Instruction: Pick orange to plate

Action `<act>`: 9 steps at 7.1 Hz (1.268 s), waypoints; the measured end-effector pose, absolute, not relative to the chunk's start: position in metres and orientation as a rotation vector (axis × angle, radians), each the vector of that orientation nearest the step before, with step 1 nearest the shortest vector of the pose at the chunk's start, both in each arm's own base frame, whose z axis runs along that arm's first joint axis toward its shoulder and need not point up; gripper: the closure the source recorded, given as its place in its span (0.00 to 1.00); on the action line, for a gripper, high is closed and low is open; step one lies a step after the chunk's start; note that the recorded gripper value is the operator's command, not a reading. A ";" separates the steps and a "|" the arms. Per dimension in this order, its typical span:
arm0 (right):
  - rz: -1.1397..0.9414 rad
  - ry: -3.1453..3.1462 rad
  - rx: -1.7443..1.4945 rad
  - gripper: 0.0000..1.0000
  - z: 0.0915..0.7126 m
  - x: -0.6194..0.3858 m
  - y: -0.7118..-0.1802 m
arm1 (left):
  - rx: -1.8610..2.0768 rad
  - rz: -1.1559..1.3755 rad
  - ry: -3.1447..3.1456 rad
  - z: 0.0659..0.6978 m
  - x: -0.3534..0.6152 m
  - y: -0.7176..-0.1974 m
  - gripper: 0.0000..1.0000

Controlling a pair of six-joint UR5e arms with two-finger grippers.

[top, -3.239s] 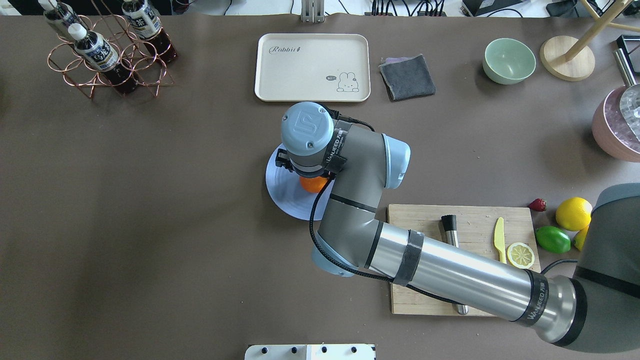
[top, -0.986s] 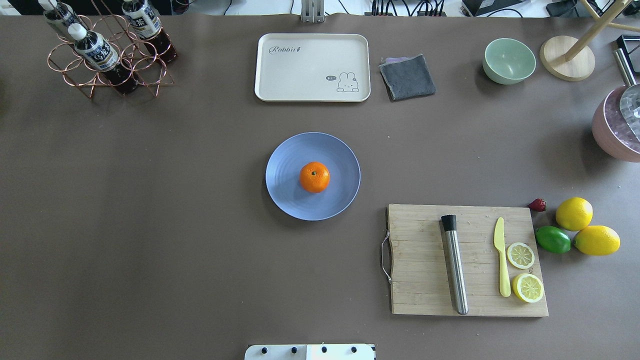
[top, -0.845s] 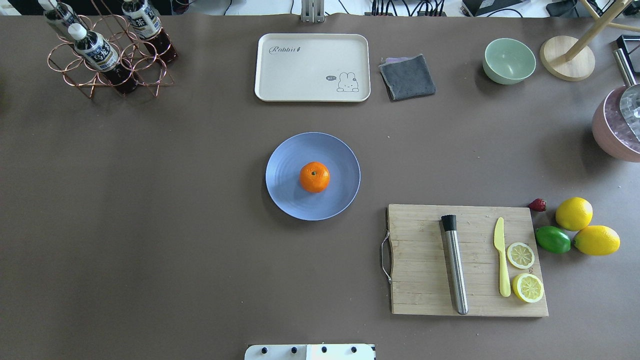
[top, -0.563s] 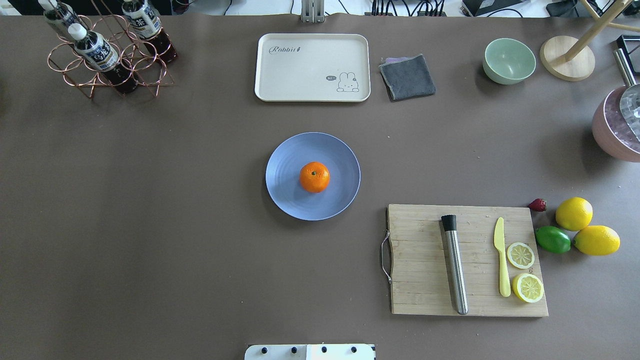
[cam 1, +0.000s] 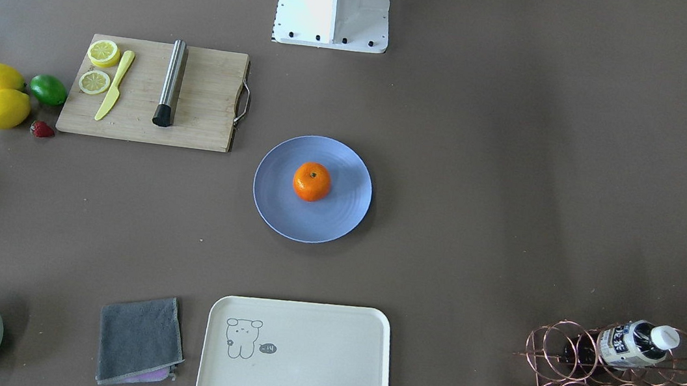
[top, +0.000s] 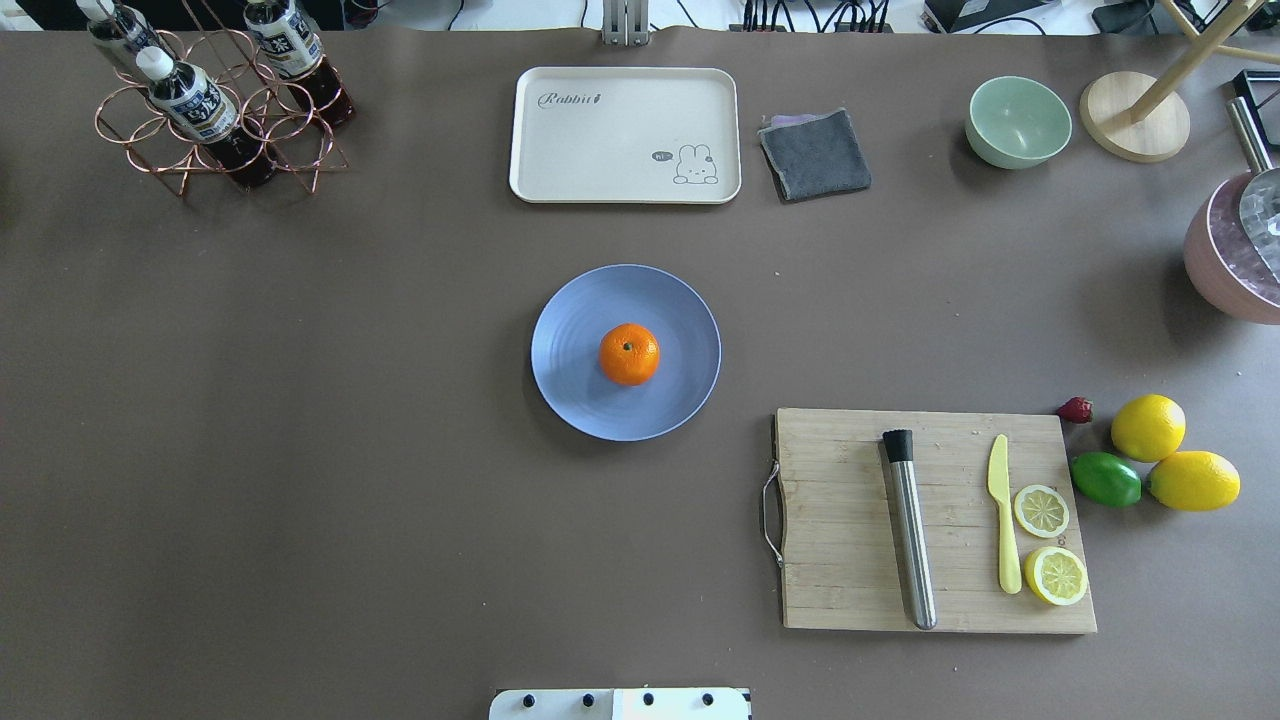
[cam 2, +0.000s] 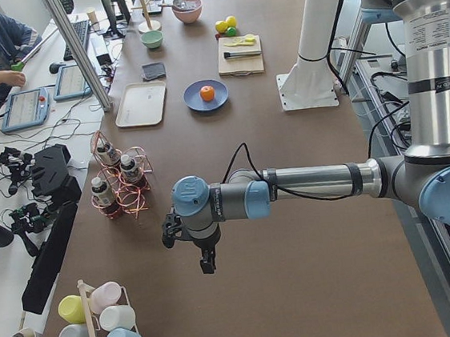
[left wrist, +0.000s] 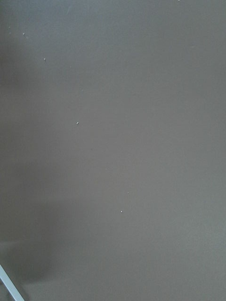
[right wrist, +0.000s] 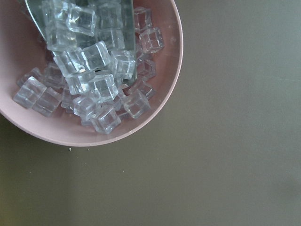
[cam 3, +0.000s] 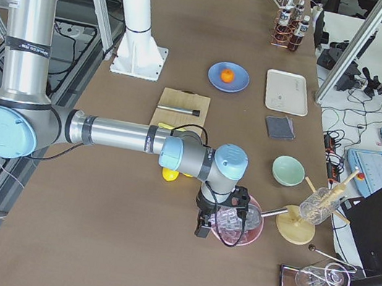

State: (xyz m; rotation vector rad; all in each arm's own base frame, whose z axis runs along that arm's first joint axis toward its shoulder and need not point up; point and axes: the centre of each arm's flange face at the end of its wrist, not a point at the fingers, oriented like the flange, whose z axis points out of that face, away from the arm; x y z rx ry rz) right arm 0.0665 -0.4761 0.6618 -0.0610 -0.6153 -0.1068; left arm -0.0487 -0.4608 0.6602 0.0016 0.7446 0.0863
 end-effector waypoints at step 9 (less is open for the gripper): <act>-0.105 -0.622 -0.065 0.00 0.664 0.066 -0.469 | -0.002 0.094 0.730 0.663 -0.048 -0.459 0.00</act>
